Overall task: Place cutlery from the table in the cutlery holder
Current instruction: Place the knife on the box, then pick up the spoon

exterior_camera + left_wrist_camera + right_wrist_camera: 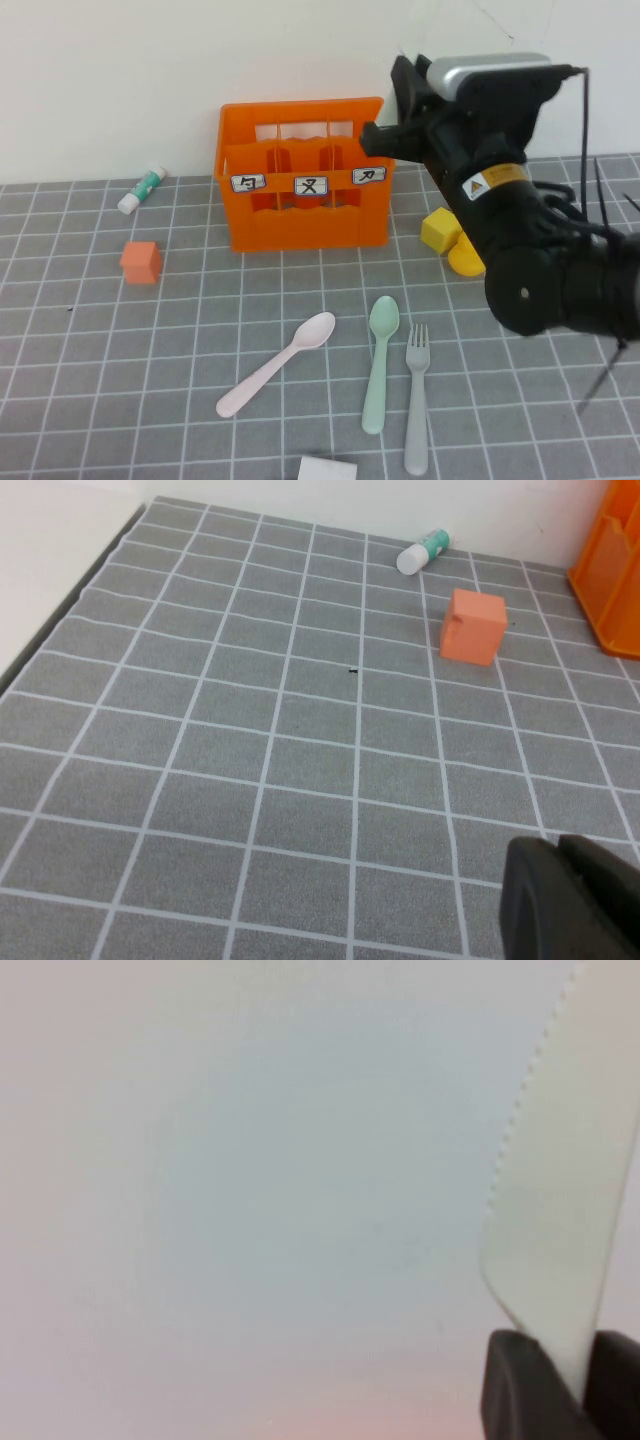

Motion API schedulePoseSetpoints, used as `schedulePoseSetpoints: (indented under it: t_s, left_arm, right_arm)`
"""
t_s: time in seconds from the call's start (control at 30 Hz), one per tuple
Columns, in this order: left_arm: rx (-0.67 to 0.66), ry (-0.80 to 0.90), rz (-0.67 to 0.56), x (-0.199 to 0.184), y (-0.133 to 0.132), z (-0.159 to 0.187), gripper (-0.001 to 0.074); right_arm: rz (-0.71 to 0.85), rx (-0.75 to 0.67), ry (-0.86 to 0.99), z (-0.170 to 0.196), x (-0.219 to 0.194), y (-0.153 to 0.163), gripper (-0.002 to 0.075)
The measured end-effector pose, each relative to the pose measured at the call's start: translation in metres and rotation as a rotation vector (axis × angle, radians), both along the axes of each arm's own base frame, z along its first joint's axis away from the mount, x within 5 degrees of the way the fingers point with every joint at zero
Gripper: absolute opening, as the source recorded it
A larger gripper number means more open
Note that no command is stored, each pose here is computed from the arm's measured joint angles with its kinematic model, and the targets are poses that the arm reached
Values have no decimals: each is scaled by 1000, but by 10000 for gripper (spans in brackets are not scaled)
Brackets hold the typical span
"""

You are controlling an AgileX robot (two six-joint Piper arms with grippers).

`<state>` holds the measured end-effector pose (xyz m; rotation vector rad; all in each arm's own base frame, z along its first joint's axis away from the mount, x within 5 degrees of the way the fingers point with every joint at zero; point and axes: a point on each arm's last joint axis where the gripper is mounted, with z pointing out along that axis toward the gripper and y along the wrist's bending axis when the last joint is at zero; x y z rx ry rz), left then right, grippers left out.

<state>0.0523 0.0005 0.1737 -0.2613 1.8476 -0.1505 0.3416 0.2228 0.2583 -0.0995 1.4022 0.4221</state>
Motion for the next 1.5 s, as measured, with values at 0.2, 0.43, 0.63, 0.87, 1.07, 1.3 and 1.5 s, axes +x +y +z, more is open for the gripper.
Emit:
schedulePoseSetpoints:
  t_s: [0.2,0.43,0.63,0.87,1.07,1.3,1.5]
  left_arm:
    - [0,0,0,0,0,0,-1]
    - [0,0,0,0,0,0,-1]
    - [0,0,0,0,0,0,-1]
    - [0,0,0,0,0,0,-1]
    - [2,0,-1,0,0,0,-1]
    - [2,0,-1,0,0,0,-1]
    - [2,0,-1,0,0,0,-1]
  right_arm:
    - [62,-79,-45,-14,35,4,106]
    - [107,-148,-12,-47,65,22,106]
    - [136,-240,16,-70,68,28,129]
    - [132,-231,48,-74,71,23,370]
    - [144,-215,5,-42,64,21,402]
    - [224,-281,-77,26,16,2,283]
    - [322,-411,-101,51,-52,-28,131]
